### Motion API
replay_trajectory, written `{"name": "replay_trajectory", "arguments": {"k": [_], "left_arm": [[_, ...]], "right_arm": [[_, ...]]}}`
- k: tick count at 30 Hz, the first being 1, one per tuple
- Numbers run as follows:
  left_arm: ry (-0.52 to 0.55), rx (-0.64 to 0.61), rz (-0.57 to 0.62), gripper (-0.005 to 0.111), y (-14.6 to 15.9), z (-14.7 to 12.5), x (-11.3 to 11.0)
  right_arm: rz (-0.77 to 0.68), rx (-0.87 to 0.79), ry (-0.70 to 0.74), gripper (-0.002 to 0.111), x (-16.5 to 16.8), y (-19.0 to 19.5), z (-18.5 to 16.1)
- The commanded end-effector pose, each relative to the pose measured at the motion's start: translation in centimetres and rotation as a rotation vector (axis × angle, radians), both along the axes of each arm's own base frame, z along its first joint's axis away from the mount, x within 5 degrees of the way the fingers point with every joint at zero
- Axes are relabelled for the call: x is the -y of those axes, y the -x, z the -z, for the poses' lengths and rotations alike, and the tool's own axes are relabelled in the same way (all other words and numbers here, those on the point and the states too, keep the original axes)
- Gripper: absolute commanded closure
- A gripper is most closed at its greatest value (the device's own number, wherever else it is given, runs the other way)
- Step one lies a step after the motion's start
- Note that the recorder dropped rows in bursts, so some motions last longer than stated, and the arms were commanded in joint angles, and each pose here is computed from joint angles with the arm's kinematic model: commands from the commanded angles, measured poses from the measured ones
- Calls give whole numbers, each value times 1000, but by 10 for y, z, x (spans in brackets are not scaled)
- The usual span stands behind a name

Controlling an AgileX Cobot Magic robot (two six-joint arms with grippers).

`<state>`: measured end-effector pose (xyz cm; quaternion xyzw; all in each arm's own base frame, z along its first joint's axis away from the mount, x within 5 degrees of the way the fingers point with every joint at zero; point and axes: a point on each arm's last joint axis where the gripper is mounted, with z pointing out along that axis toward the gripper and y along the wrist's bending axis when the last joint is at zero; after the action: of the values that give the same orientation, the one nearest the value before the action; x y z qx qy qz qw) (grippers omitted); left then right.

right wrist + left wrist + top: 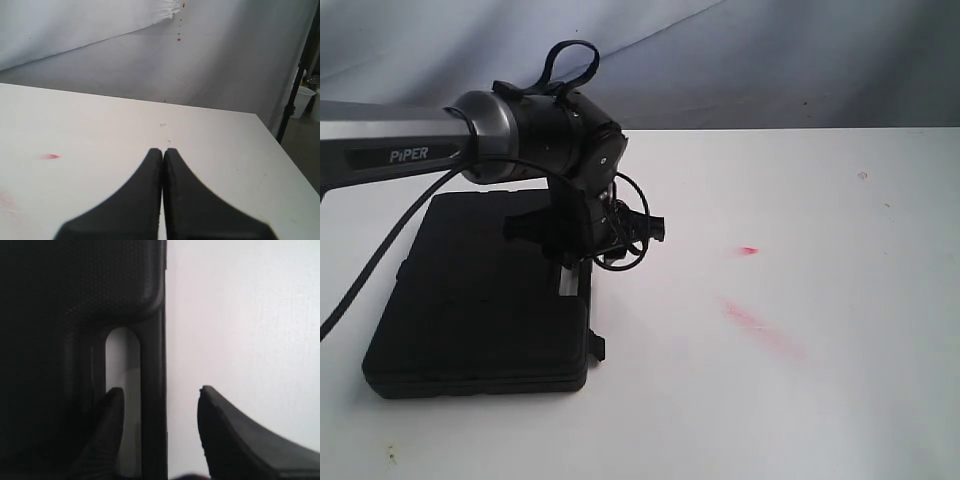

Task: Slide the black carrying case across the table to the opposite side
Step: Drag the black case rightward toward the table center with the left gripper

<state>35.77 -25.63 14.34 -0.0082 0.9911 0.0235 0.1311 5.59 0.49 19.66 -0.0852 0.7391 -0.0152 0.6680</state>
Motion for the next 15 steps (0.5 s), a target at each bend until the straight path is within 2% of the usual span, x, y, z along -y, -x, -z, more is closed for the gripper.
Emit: {"name": "replay_trajectory", "arguments": {"k": [1, 7, 11, 15], "left_arm": [[11, 8, -7, 62, -2, 3, 2], [20, 9, -18, 62, -4, 4, 1], [49, -30, -67, 62, -6, 9, -4], [51, -52, -61, 62, -8, 14, -6]], "right_arm": [[7, -1, -10, 108, 0, 0, 1], [7, -1, -10, 108, 0, 0, 1], [7, -1, -10, 108, 0, 0, 1], [7, -1, -10, 108, 0, 0, 1]]}}
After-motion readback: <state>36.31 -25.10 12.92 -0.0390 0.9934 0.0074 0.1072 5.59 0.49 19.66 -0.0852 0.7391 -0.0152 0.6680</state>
